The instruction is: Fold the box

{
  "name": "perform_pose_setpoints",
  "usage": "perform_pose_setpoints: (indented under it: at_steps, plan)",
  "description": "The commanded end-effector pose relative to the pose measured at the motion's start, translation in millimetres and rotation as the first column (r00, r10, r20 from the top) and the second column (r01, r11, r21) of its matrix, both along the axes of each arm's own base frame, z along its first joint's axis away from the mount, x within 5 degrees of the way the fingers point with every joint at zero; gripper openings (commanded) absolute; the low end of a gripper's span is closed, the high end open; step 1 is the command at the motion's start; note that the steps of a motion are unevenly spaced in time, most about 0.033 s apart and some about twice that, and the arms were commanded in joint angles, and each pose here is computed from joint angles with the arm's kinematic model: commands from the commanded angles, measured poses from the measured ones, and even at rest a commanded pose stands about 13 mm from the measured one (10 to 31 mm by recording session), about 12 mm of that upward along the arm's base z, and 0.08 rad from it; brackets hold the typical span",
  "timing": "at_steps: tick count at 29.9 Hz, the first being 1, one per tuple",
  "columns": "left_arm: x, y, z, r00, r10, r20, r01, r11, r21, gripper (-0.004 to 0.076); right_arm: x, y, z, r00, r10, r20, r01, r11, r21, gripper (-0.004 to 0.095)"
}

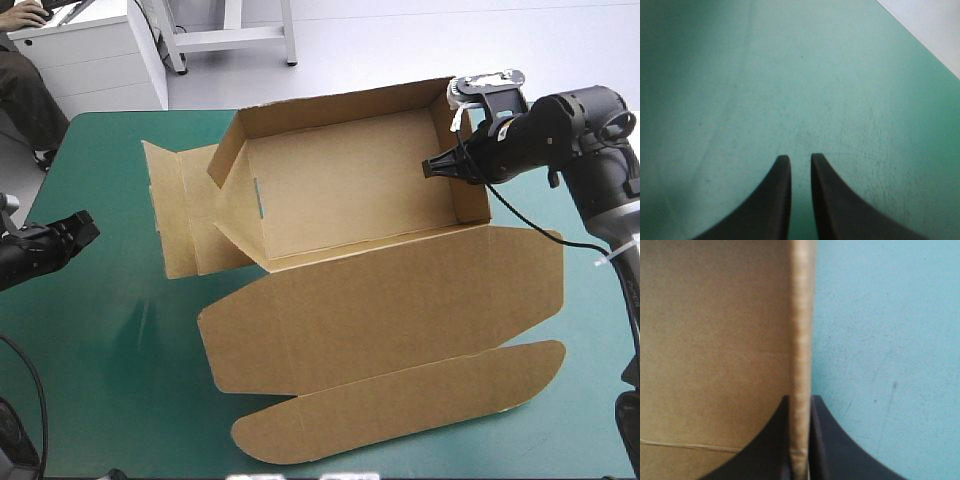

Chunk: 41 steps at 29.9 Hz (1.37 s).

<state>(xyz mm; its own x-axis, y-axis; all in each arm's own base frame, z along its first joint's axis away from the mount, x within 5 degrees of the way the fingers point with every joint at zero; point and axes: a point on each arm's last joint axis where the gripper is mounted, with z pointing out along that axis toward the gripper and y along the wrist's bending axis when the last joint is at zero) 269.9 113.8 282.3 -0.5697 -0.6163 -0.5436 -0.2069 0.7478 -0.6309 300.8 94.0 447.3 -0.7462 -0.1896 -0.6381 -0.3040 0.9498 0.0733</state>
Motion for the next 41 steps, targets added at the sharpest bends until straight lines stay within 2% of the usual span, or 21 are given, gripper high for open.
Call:
perform_pose_setpoints:
  at_steps: [1, 3, 5, 7, 13, 18, 25, 33, 41]
  plan:
    - [-2, -7, 21, 0.995, -0.044, 0.093, 0.042, 0.999, 0.022, 0.031, -17, 1, 22, 0.998, 0.036, 0.058, -0.039, 0.997, 0.059, -0.0001]
    - [-2, -7, 21, 0.995, -0.047, 0.093, 0.045, 0.999, 0.022, 0.0463, -17, 2, 23, 0.997, 0.044, 0.063, -0.049, 0.996, 0.077, -0.0001]
    - [-2, -8, 21, 0.994, -0.05, 0.092, 0.048, 0.999, 0.021, 0.0569, -17, 3, 24, 0.996, 0.052, 0.069, -0.057, 0.995, 0.082, -0.0002]
    - [-2, -9, 21, 0.994, -0.062, 0.091, 0.061, 0.998, 0.014, 0.0616, -17, 3, 24, 0.996, 0.054, 0.07, -0.06, 0.995, 0.082, -0.0001]
    - [-1, -19, 21, 0.99, -0.115, 0.086, 0.115, 0.993, 0.002, 0.0614, -18, 5, 24, 0.996, 0.064, 0.068, -0.07, 0.992, 0.102, -0.0001]
    - [11, -49, 21, 0.975, -0.206, 0.089, 0.203, 0.979, 0.034, 0.0608, -17, 10, 27, 0.992, 0.087, 0.093, -0.1, 0.984, 0.15, -0.0006]
    - [19, -92, 21, 0.934, -0.343, 0.095, 0.339, 0.939, 0.056, 0.0608, -15, 10, 30, 0.988, 0.075, 0.132, -0.096, 0.982, 0.16, -0.002]
    - [17, -116, 26, 0.871, -0.477, 0.115, 0.474, 0.879, 0.052, 0.0608, 3, 14, 13, 0.995, 0.071, 0.077, -0.082, 0.986, 0.148, -0.002]
    - [16, -127, 58, 0.801, -0.55, 0.237, 0.572, 0.82, -0.032, 0.0608, 16, 12, 0, 0.999, 0.012, 0.043, -0.016, 0.995, 0.097, -0.002]
